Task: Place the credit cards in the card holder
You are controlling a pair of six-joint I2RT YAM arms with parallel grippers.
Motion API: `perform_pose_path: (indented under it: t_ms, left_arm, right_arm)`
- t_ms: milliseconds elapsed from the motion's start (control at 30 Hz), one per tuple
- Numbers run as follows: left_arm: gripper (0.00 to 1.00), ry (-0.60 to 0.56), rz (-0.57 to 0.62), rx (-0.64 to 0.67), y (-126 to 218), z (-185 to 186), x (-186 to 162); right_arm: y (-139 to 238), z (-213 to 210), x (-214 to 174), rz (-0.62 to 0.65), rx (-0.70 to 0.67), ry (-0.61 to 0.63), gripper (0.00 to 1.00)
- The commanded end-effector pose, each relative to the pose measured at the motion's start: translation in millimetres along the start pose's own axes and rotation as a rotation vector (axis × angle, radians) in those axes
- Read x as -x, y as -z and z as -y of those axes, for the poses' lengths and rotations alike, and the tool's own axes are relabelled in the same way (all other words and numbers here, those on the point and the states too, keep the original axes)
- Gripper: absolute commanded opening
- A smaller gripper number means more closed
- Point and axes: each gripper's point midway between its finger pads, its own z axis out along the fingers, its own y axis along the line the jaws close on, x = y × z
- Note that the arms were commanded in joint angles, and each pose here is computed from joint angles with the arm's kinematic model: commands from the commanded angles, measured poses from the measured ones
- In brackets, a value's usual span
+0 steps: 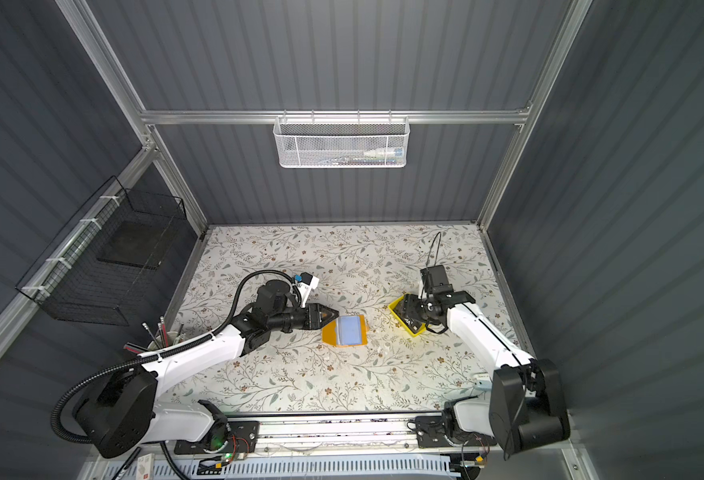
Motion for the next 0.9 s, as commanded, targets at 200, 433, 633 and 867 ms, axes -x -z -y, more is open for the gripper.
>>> perform_pose_path:
  t_ms: [200, 433, 633, 867]
  left_arm:
    - [0.41, -0.045, 0.016, 0.008, 8.4, 3.4, 0.4]
    - [0.41, -0.029, 0.032, 0.031, 12.8, -3.0, -1.6]
    - [0.41, -0.025, 0.029, 0.035, 11.3, -5.3, -1.7]
    - [0.4, -0.023, 0.02, 0.028, 8.5, -5.0, -2.0]
  right_arm:
    - [1.2, -22.5, -39.7, -0.048, -0.037, 0.12, 0.61]
    - [-13.2, -26.9, -51.9, -0.098, -0.026, 0.144, 0.49]
    - [-21.1, -28.3, -55.1, -0.121, -0.021, 0.16, 0.44]
    - [-24.4, -15.0, -52.1, -0.114, -0.102, 0.155, 0.41]
